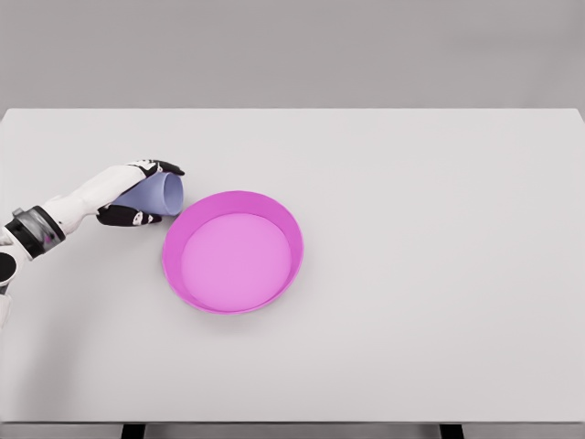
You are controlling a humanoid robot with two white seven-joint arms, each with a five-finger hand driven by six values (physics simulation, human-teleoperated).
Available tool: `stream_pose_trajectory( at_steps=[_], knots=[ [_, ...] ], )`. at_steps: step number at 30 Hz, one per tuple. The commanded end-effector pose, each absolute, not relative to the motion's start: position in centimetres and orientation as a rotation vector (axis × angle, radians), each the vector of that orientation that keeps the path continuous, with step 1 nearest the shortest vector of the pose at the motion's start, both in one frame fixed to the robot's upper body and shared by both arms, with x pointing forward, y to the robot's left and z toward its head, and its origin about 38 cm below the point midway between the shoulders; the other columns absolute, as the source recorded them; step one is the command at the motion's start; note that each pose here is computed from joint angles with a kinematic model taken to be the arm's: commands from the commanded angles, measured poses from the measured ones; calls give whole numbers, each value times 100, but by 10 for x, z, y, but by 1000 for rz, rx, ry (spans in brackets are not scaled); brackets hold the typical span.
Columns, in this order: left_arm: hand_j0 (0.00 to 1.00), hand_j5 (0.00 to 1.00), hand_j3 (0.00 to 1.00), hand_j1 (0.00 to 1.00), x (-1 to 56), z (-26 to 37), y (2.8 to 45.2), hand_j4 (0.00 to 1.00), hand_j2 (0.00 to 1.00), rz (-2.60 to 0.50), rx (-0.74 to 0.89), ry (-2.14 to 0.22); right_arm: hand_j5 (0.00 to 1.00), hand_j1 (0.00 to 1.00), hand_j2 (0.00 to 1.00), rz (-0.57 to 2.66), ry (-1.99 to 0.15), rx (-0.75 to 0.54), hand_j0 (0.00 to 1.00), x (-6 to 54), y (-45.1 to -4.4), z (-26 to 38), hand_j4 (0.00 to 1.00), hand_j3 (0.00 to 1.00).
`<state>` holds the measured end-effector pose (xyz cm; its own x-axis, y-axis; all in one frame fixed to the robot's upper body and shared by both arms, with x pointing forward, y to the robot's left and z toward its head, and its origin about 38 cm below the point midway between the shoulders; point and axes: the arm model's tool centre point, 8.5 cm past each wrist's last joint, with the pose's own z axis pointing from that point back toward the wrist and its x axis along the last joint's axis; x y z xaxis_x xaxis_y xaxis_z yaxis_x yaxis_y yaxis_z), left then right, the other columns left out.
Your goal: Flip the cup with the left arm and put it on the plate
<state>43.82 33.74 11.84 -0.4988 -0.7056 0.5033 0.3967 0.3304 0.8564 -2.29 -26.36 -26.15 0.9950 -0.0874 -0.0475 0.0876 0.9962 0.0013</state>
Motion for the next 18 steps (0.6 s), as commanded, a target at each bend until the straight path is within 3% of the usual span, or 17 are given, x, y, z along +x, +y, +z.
stream_pose_trajectory(
  at_steps=[1, 12, 18],
  knots=[
    [72, 72, 72, 72, 438, 119, 338, 72, 72, -1373, 286, -1597, 100, 100, 100, -87, 48, 4, 100, -23, -264, -261, 100, 100],
    [70, 70, 70, 70, 441, 133, 340, 70, 70, -1298, 267, -1668, 100, 100, 100, -87, 48, 4, 100, -23, -264, -261, 100, 100],
    [70, 70, 70, 70, 440, 144, 345, 70, 70, -1176, 172, -1749, 100, 100, 100, -87, 48, 4, 100, -23, -264, -261, 100, 100]
  ],
)
